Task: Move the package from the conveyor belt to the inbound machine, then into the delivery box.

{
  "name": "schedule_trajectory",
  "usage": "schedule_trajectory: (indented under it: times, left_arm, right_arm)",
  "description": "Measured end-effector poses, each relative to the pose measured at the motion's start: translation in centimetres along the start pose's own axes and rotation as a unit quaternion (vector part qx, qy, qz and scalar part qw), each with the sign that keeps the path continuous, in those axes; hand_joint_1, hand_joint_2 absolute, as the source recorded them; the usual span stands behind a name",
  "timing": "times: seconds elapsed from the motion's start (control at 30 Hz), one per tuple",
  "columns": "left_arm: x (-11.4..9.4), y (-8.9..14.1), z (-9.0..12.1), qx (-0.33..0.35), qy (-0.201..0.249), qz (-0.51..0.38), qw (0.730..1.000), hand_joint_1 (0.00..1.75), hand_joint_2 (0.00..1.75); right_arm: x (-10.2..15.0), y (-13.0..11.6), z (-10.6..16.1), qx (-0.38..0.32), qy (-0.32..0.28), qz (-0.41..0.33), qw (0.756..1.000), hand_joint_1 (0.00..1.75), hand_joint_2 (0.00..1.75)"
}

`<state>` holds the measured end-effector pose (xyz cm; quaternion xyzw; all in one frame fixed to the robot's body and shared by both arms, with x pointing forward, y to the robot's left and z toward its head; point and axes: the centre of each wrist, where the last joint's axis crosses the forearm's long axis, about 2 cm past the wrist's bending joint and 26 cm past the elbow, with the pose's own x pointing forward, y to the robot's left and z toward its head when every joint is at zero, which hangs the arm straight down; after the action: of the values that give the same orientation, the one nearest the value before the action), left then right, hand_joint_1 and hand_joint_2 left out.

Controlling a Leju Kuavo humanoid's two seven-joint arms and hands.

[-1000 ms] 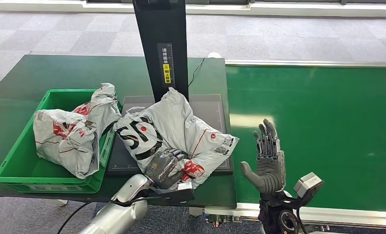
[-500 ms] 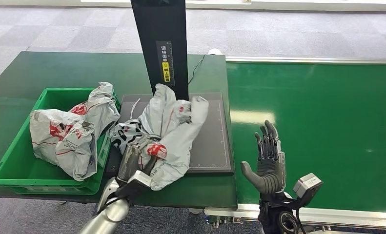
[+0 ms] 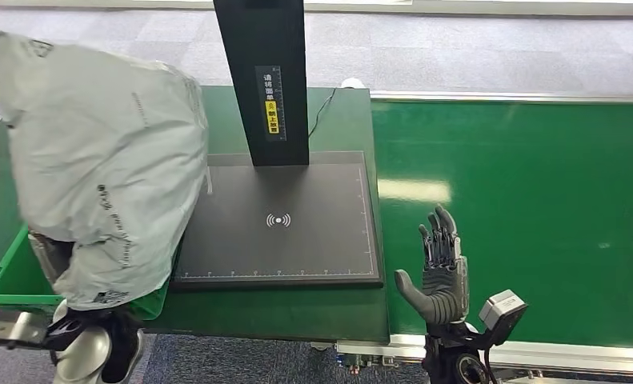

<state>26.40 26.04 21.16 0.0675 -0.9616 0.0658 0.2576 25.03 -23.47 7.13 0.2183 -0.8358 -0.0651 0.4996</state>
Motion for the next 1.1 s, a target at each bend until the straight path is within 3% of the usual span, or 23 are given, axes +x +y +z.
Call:
schedule_trajectory:
  times: [0.13,0.3,0.6,0.9,1.1]
  left_arm:
    - [1.6,2.0,-2.1,0.024,-0.038,0.081,0.996,1.75,1.75]
    - [1.9,6.0,-2.7,0.068,-0.062,0.196,0.976,1.75,1.75]
    - [1.5,12.3,-4.1,0.165,-0.071,0.209,0.961,1.75,1.75]
    - [0.8,15.4,-4.1,0.212,-0.087,0.011,0.973,1.75,1.75]
    - [-0.1,16.3,-5.4,0.177,-0.073,-0.196,0.962,1.75,1.75]
  right_arm:
    - [0.1,-0.2,0.2,-0.003,0.002,0.002,1.000,0.00,1.75]
    - [0.2,-0.6,0.2,-0.004,0.001,0.005,1.000,0.00,1.75]
    - [0.4,-1.0,0.3,-0.009,0.002,0.009,1.000,0.00,1.75]
    - [0.4,-1.1,0.2,-0.011,0.003,0.011,1.000,0.00,1.75]
    - [0.4,-1.1,0.0,-0.009,0.004,0.013,1.000,0.00,1.75]
